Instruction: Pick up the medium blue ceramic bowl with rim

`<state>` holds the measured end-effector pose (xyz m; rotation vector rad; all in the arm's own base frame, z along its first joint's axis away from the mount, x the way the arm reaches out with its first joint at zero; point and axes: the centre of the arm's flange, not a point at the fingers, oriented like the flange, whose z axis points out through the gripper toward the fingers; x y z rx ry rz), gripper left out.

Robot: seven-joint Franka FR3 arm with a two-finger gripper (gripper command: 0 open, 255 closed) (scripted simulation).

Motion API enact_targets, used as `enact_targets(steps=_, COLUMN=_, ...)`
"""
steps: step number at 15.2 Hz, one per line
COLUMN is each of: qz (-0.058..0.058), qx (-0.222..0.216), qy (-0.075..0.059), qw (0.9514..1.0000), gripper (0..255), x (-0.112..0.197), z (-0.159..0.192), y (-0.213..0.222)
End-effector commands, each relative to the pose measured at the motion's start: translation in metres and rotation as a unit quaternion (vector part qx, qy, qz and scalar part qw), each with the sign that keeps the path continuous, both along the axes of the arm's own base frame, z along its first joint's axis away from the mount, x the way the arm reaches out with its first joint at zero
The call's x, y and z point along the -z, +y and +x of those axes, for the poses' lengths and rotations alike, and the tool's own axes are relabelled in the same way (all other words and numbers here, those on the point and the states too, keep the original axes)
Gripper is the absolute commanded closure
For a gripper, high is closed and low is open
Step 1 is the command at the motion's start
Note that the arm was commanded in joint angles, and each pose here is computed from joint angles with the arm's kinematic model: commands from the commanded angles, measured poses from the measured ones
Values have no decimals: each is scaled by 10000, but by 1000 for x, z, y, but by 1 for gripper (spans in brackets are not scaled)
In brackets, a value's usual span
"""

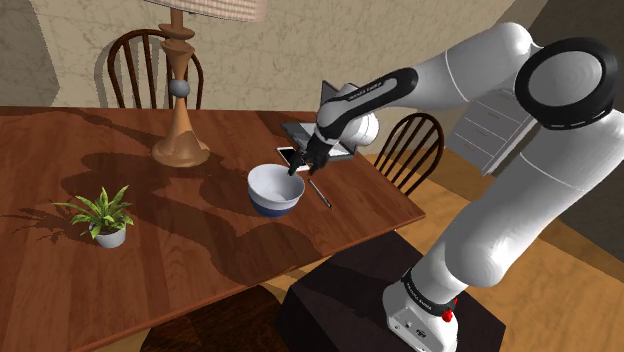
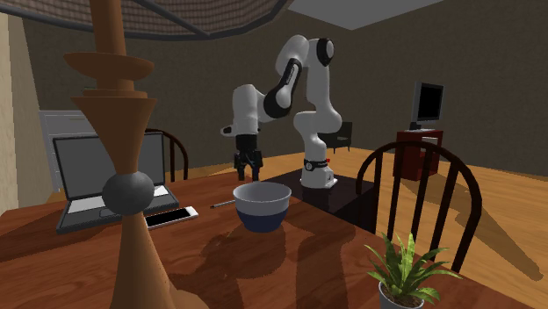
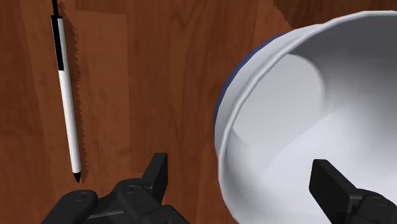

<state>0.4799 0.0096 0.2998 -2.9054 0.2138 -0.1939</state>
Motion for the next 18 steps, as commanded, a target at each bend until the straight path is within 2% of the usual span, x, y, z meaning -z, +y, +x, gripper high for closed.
enact_targets(steps=1, qz=2, qx=1, qy=-6, qw=10000, gripper=0, x=13, z=2, y=1)
enact_targets(steps=7, qz=2, qx=1, qy=-6, qw=10000, gripper=0, x=37, z=2, y=1)
enact_targets(steps=8, qz=2, qx=1, qy=-6, qw=10000, gripper=255, x=37, z=2, y=1)
enact_targets(steps=18, qz=2, qx=1, qy=-6, qw=10000, gripper=255, x=32, z=2, y=1)
